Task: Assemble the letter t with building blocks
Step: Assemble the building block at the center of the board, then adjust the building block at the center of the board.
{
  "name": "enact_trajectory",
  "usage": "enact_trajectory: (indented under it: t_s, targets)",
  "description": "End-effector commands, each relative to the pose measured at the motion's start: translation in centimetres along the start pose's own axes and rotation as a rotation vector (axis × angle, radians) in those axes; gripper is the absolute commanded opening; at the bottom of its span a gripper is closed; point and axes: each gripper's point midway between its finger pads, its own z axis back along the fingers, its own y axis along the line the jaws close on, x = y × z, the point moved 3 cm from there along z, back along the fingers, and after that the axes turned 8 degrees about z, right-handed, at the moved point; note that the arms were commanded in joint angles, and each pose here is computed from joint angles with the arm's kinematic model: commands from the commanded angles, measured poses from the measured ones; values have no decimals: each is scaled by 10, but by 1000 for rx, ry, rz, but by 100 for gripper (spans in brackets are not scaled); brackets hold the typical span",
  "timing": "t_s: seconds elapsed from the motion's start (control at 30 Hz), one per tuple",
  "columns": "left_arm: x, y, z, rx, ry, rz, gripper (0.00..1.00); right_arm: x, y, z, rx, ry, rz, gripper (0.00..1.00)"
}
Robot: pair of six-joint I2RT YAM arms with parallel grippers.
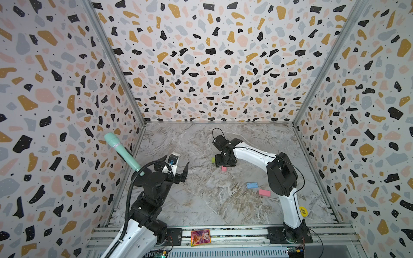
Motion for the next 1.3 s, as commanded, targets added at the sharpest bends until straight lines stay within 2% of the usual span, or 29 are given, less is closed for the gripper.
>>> enact_trajectory:
  t_s: [0.0,0.3,1.27]
  targets:
    - [7,-2,2,-13,-29,-2,99,0,-5,-3,-12,15,-7,69]
    - [7,-2,2,-13,-28,-2,99,9,-6,-11,25,-1,-14,68]
    - [5,-1,1,-8,-21,-5,99,5,-1,-32,60,30,-4,65]
